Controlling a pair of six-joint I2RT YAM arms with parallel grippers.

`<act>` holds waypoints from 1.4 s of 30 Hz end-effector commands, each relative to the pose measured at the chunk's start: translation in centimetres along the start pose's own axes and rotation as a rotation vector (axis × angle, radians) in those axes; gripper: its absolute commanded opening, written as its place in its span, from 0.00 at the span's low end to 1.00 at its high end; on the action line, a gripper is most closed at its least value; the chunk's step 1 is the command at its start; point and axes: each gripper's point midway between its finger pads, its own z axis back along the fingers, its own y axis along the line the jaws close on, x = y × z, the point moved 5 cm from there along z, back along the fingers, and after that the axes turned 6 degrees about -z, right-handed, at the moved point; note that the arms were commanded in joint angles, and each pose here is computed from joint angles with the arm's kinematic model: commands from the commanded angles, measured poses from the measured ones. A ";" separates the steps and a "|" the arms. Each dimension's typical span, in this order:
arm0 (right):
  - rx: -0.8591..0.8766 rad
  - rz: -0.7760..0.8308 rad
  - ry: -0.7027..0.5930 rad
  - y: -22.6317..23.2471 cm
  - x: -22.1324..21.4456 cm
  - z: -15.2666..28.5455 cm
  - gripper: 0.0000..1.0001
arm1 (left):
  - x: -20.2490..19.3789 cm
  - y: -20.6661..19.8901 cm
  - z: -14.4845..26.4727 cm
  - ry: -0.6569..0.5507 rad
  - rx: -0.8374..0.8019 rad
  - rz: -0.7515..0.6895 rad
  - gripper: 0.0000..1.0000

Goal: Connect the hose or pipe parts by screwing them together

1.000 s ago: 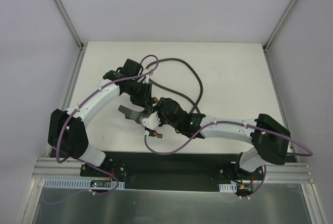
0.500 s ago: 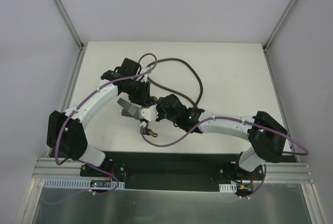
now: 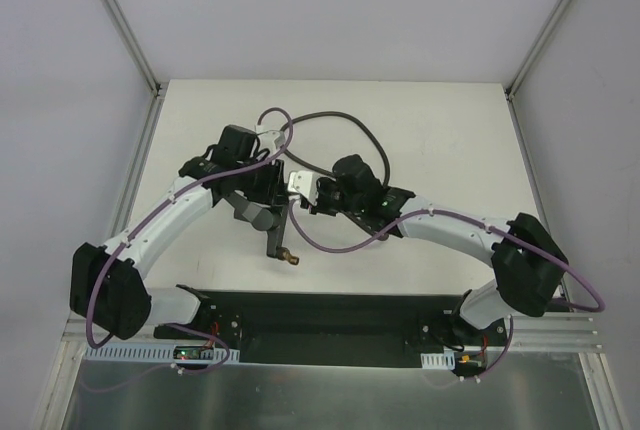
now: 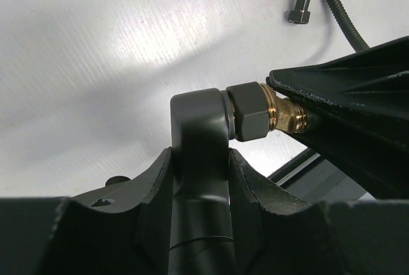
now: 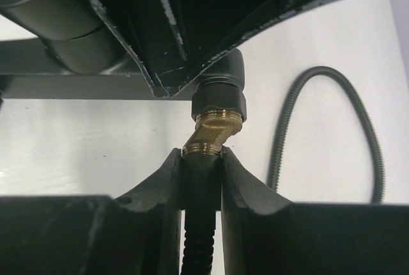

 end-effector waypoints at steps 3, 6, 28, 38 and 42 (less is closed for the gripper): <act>0.175 -0.240 -0.176 1.5 2.3 -0.1 0.01 | 4.3 -3.0 2.2 -0.289 -0.127 -0.175 0.00; 0.221 -0.331 -0.199 1.4 2.5 0.0 0.01 | 4.2 -2.8 2.4 -0.323 -0.102 -0.200 0.00; 0.604 -0.980 -0.417 -0.3 3.6 1.4 0.20 | 5.3 0.0 2.0 -0.499 0.104 -0.211 0.00; 0.339 -1.010 -0.342 -1.8 0.3 3.5 0.90 | 2.0 2.6 1.3 -0.200 0.237 -0.099 0.00; 0.187 -0.995 -0.268 -2.6 -0.1 5.0 0.96 | 0.9 4.2 1.8 -0.116 0.290 -0.044 0.00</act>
